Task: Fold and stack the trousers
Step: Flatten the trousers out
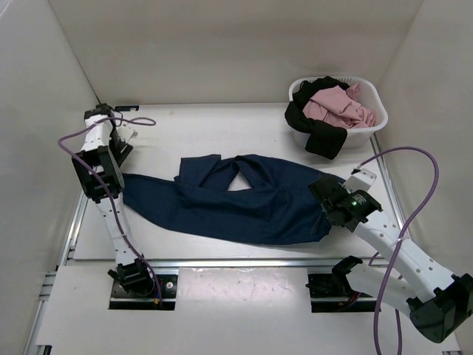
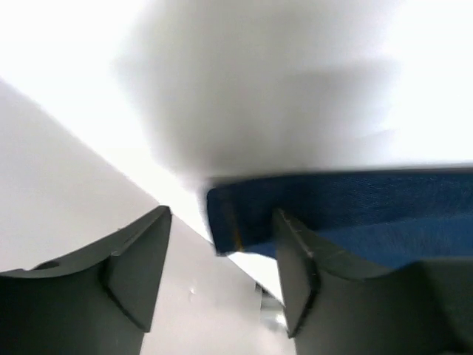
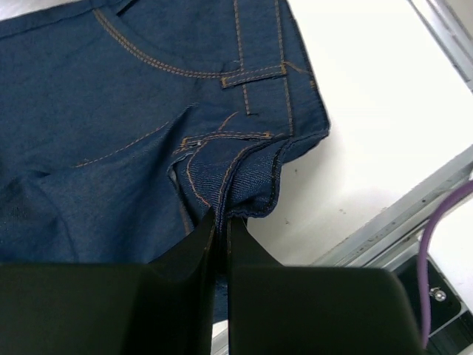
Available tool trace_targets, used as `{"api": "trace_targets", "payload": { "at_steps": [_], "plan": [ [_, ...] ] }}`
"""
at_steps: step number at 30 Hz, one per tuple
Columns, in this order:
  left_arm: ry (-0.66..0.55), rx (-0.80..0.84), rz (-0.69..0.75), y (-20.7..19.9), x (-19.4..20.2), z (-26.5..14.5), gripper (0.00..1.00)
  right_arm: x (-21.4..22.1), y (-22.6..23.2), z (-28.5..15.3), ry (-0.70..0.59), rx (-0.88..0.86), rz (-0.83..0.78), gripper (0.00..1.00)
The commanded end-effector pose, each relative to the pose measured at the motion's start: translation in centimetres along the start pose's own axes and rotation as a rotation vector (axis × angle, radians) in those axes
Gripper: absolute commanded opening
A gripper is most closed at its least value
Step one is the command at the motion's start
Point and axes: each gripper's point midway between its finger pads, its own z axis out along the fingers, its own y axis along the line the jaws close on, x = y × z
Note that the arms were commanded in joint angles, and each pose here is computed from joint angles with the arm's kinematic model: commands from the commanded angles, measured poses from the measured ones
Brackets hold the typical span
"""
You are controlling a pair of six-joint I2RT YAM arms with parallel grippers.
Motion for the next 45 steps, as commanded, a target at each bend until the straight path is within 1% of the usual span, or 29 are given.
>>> {"api": "trace_targets", "payload": {
  "at_steps": [1,2,3,4,7,8,9,12,13,16,20,22,23,25,26,28,29,30,31,32,34,35,36,37,38,41,42,44,45],
  "plan": [
    [-0.197,-0.102,-0.145,2.3,-2.3,-6.5,0.74,0.0,0.8,0.2,-0.001,-0.028,0.016,0.00],
    [-0.252,-0.078,-0.164,1.7,-3.0,-7.0,0.85,0.4,0.9,0.3,0.010,-0.034,0.014,0.00],
    [-0.300,-0.086,-0.185,1.4,-2.4,-8.0,0.97,0.5,1.0,0.3,0.018,-0.038,0.014,0.00],
    [-0.321,-0.074,-0.192,0.7,-2.2,-8.3,1.00,0.5,1.0,0.3,0.018,-0.038,0.014,0.00],
    [-0.333,0.014,-0.283,-0.7,1.4,-7.8,1.00,0.7,1.1,0.3,0.027,-0.044,0.014,0.00],
    [-0.339,0.049,-0.327,-1.1,2.3,-7.5,1.00,0.8,0.9,0.3,0.030,-0.038,0.008,0.00],
    [-0.356,0.113,-0.387,-1.7,4.3,-7.0,1.00,0.7,1.1,0.1,0.035,-0.048,0.014,0.00],
    [-0.394,0.200,-0.500,-2.4,6.7,-5.9,0.95,0.7,0.9,-0.1,0.035,-0.048,0.026,0.00],
    [-0.365,0.230,-0.502,-4.0,7.4,-4.6,0.95,0.8,0.8,-0.1,0.039,-0.042,0.020,0.00],
    [-0.323,0.250,-0.504,-4.6,7.4,-1.8,0.94,0.9,0.6,0.0,0.038,-0.043,0.032,0.00],
    [-0.352,0.261,-0.534,-2.8,5.5,-0.5,0.94,1.0,0.3,-0.2,0.042,-0.037,0.035,0.00],
    [-0.390,0.306,-0.538,-2.9,4.3,-0.4,0.93,1.0,0.3,-0.2,0.042,-0.036,0.045,0.00],
    [-0.383,0.314,-0.539,-2.9,4.1,0.2,0.93,1.0,0.3,-0.2,0.042,-0.036,0.046,0.00],
    [-0.384,0.352,-0.516,-4.0,3.0,0.6,0.87,1.2,0.0,-0.2,0.042,-0.036,0.067,0.00],
    [-0.395,0.363,-0.515,-4.1,2.8,0.5,0.81,1.5,-0.4,-0.2,0.046,-0.030,0.070,0.00],
    [-0.407,0.387,-0.522,-4.5,1.9,0.4,0.63,1.7,-0.6,-0.1,0.047,-0.028,0.079,0.00],
    [-0.425,0.408,-0.507,-5.0,1.2,0.1,0.36,1.9,-0.8,0.0,0.045,-0.030,0.082,0.00],
    [-0.431,0.405,-0.504,-5.0,0.7,-0.2,0.17,1.7,-0.9,-0.2,0.041,-0.040,0.091,0.00],
    [-0.445,0.406,-0.490,-5.3,0.2,-0.8,0.14,1.7,-0.9,-0.2,0.041,-0.040,0.091,0.00],
    [-0.475,0.386,-0.447,-5.8,-0.9,-2.6,0.14,1.7,-0.8,-0.2,0.041,-0.039,0.102,0.00],
    [-0.469,0.338,-0.384,-7.6,-1.5,-4.6,0.14,1.8,-1.1,-0.3,0.042,-0.036,0.099,0.00],
    [-0.455,0.281,-0.275,-9.7,-2.8,-6.0,0.14,1.5,-0.9,-0.4,0.039,-0.042,0.114,0.00],
    [-0.467,0.234,-0.211,-11.5,-2.5,-8.2,0.14,1.5,-0.9,-0.4,0.039,-0.042,0.114,0.00],
    [-0.460,0.203,-0.144,-13.3,-2.7,-9.1,0.14,1.5,-0.9,-0.4,0.039,-0.042,0.114,0.00],
    [-0.438,0.154,-0.016,-16.7,-3.8,-10.1,0.14,1.5,-0.9,-0.4,0.039,-0.042,0.114,0.00],
    [-0.350,0.148,0.159,-22.8,-2.1,-9.4,0.15,1.7,-0.8,-0.2,0.039,-0.044,0.116,0.00],
    [-0.283,0.185,0.257,-26.5,-0.9,-8.6,0.18,1.5,-0.6,-0.2,0.034,-0.052,0.124,0.00],
    [-0.221,0.235,0.340,-29.9,0.5,-8.3,0.27,1.6,-0.6,-0.1,0.037,-0.046,0.118,0.00],
    [-0.195,0.297,0.439,-33.3,1.2,-8.4,0.43,1.7,-0.5,0.0,0.040,-0.040,0.112,0.00]
  ]
}}
